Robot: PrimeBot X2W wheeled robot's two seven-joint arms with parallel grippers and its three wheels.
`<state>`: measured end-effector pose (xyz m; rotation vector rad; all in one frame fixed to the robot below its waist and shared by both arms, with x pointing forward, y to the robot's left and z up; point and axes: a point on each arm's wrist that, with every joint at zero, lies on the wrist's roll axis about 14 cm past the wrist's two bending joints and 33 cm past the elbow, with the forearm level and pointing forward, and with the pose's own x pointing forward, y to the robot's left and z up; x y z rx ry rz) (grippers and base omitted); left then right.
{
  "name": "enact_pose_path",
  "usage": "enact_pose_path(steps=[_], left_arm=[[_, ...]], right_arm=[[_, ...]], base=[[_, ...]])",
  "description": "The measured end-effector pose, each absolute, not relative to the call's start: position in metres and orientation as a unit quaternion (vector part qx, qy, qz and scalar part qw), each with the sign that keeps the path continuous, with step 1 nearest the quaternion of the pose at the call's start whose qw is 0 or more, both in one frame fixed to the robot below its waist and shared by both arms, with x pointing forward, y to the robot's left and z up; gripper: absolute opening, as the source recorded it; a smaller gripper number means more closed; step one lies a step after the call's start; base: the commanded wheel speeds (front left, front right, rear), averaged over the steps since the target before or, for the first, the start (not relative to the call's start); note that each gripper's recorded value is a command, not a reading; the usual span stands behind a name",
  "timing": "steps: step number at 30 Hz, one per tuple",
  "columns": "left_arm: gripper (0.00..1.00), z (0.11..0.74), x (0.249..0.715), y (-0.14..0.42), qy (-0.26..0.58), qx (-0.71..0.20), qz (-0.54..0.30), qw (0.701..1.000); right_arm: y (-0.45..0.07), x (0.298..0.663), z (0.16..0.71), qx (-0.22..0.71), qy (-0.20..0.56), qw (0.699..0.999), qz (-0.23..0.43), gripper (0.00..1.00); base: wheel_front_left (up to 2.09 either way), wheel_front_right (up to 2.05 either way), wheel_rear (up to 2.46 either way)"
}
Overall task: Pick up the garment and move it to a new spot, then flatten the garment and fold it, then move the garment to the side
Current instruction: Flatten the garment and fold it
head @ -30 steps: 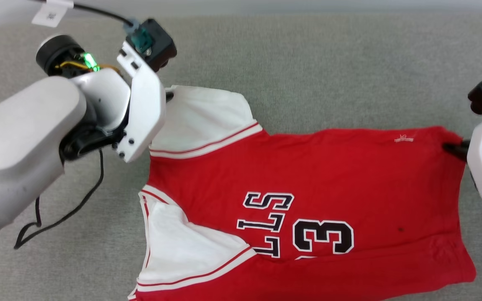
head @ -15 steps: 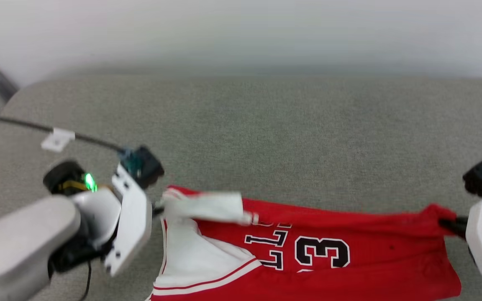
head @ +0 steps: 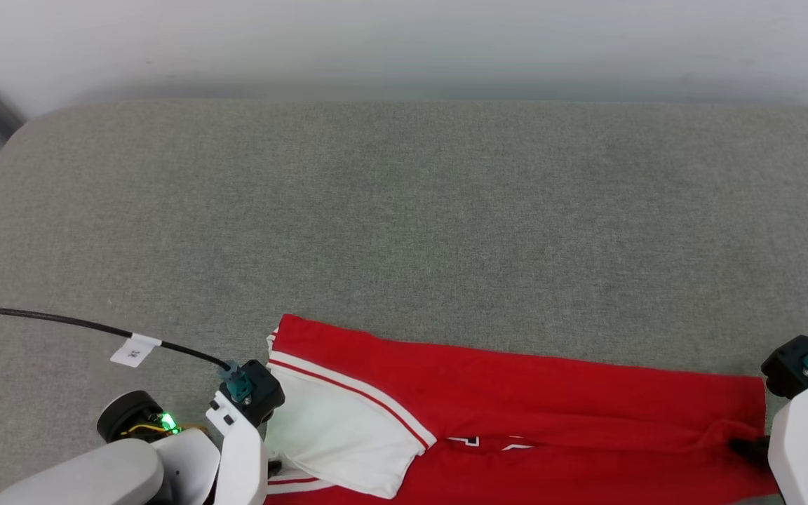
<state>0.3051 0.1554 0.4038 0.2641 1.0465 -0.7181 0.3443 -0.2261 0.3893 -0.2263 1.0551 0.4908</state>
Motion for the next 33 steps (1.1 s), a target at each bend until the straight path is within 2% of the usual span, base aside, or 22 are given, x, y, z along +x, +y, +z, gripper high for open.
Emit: enact_pose_path(steps=[4, 5, 6, 7, 11, 16, 21, 26, 33], left_arm=[[0.0, 0.38, 0.302, 0.156, 0.511, 0.114, -0.328, 0.787], [0.22, 0.38, 0.302, 0.156, 0.511, 0.114, -0.328, 0.787], [0.71, 0.378, 0.303, 0.156, 0.511, 0.113, -0.327, 0.787], [1.0, 0.377, 0.305, 0.156, 0.506, 0.112, -0.326, 0.79], [1.0, 0.389, 0.317, 0.156, 0.462, 0.109, -0.316, 0.822], [1.0, 0.434, 0.351, 0.163, 0.333, 0.116, -0.276, 0.894], [1.0, 0.476, 0.376, 0.169, 0.192, 0.12, -0.215, 0.95], [1.0, 0.5, 0.388, 0.175, 0.089, 0.118, -0.158, 0.976], [1.0, 0.508, 0.399, 0.185, 0.028, 0.11, -0.07, 0.991]], right_arm=[[-0.223, 0.344, 0.374, -0.094, 0.502, 0.829, 0.227, 0.0], [-0.223, 0.344, 0.374, -0.094, 0.502, 0.829, 0.227, 0.08], [-0.223, 0.346, 0.375, -0.091, 0.497, 0.833, 0.225, 0.43], [-0.222, 0.348, 0.376, -0.088, 0.488, 0.839, 0.223, 1.0], [-0.222, 0.364, 0.397, -0.085, 0.433, 0.87, 0.219, 1.0], [-0.231, 0.385, 0.447, -0.081, 0.336, 0.916, 0.205, 1.0], [-0.254, 0.396, 0.482, -0.067, 0.269, 0.946, 0.166, 1.0], [-0.276, 0.383, 0.469, -0.026, 0.283, 0.951, 0.119, 1.0], [-0.27, 0.364, 0.428, 0.067, 0.336, 0.936, 0.087, 1.0]], base=[[0.0, 0.0, 0.0], [0.0, 0.0, 0.0], [0.0, 0.0, 0.0], [0.0, 0.0, 0.0], [0.0, 0.0, 0.0], [0.0, 0.0, 0.0], [0.0, 0.0, 0.0], [0.0, 0.0, 0.0], [0.0, 0.0, 0.0]])
